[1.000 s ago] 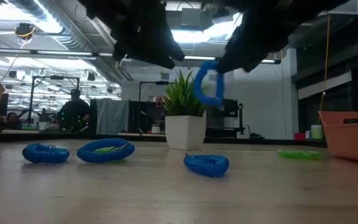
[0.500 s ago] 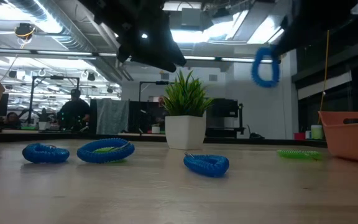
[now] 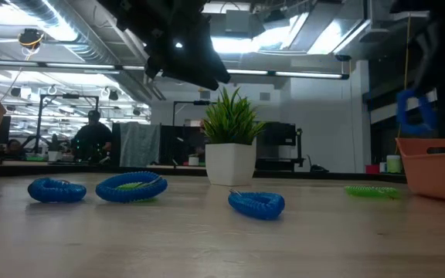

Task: Sort spring keychains
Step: Put the blue spring keychain into the orange bin

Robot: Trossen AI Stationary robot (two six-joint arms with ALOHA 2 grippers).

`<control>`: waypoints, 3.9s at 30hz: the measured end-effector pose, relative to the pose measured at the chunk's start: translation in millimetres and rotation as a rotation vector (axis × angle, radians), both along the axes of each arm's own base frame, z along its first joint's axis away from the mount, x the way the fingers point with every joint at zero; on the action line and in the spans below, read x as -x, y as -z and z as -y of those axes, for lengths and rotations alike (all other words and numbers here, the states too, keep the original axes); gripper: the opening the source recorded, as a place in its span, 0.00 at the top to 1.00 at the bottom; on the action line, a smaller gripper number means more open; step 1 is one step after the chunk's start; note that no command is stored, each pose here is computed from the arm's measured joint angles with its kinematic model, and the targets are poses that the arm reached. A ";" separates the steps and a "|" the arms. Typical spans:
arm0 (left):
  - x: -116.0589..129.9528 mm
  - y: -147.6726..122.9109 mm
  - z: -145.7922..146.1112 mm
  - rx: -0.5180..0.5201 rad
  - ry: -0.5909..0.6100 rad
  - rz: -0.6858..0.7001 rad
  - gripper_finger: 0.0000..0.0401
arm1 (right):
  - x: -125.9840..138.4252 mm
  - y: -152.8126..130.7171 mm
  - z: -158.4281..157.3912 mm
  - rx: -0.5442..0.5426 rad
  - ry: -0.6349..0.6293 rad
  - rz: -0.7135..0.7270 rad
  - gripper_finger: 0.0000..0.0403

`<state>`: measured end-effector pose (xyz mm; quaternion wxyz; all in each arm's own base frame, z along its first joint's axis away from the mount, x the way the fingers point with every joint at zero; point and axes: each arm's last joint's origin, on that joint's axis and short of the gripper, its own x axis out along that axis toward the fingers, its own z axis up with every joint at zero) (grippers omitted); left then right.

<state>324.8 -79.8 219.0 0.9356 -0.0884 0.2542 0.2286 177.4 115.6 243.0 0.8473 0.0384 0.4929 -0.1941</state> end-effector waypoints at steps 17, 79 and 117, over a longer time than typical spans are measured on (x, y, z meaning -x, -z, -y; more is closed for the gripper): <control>0.6 0.3 3.0 0.027 0.014 0.002 0.63 | 12.1 1.2 -8.5 -0.037 0.037 -0.024 0.86; 29.4 24.4 28.2 0.513 0.130 -0.364 0.64 | -65.9 16.8 11.6 0.172 -0.212 0.099 0.73; 16.2 76.0 38.6 0.467 0.105 -0.484 0.95 | -72.3 22.3 17.2 0.131 -0.213 0.070 0.73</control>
